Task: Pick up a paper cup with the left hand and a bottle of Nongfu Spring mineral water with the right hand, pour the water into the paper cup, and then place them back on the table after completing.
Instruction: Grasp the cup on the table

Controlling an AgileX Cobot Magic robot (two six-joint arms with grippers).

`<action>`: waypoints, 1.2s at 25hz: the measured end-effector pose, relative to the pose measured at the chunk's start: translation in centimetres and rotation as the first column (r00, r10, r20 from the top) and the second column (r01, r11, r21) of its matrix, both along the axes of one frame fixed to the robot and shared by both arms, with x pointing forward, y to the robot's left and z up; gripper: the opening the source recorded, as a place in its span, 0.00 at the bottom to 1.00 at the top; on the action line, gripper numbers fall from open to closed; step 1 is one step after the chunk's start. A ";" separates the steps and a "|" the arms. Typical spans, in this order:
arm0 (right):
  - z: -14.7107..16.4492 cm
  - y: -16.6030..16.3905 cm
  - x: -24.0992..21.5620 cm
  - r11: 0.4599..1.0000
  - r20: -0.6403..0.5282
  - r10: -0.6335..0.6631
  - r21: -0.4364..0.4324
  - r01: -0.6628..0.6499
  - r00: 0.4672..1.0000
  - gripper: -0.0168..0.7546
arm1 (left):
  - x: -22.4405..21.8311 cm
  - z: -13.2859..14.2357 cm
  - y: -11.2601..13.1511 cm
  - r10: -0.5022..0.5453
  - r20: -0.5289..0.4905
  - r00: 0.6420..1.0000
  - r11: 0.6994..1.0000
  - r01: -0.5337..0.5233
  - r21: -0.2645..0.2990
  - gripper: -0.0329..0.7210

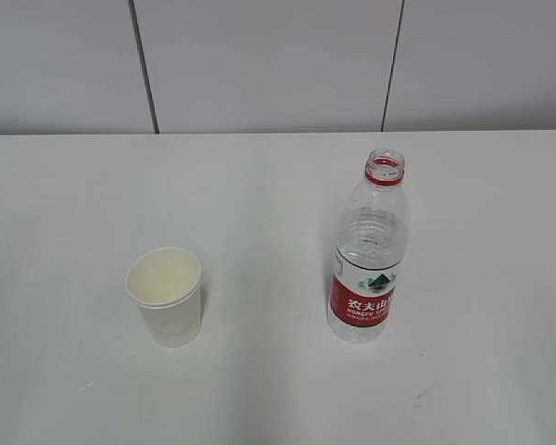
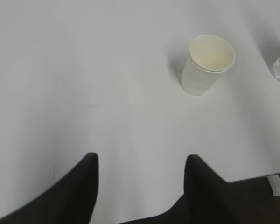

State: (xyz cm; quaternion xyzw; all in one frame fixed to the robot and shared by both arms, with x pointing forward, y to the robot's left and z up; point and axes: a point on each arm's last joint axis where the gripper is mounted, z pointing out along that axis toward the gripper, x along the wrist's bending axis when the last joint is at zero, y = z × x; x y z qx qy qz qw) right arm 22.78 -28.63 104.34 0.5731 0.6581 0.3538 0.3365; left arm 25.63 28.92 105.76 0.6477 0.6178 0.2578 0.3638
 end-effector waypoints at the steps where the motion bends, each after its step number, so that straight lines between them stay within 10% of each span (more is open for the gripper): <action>1: 0.0 0.0 0.0 1.000 0.000 0.000 0.000 0.000 1.000 0.78 | 0.0 0.0 0.0 0.000 0.000 1.000 1.000 0.000 0.000 0.54; 13: 0.0 0.0 0.0 1.000 0.000 0.000 0.000 0.000 1.000 0.78 | 0.0 0.0 0.0 0.000 0.000 1.000 1.000 0.000 0.000 0.55; 18: 0.0 0.0 0.0 1.000 0.000 0.000 0.000 0.000 1.000 0.78 | 0.0 0.0 0.0 0.000 -0.001 1.000 1.000 0.000 0.000 0.80; 23: 0.4 0.0 0.0 1.000 0.033 -0.003 0.000 0.003 0.999 0.78 | 0.0 0.0 0.0 0.000 0.006 1.000 1.000 0.000 -0.004 0.85; 30: 2.0 -0.1 0.5 0.999 0.199 0.001 -0.033 0.006 0.980 0.78 | 0.7 1.6 -0.1 0.000 0.175 0.985 1.000 0.003 -0.021 0.82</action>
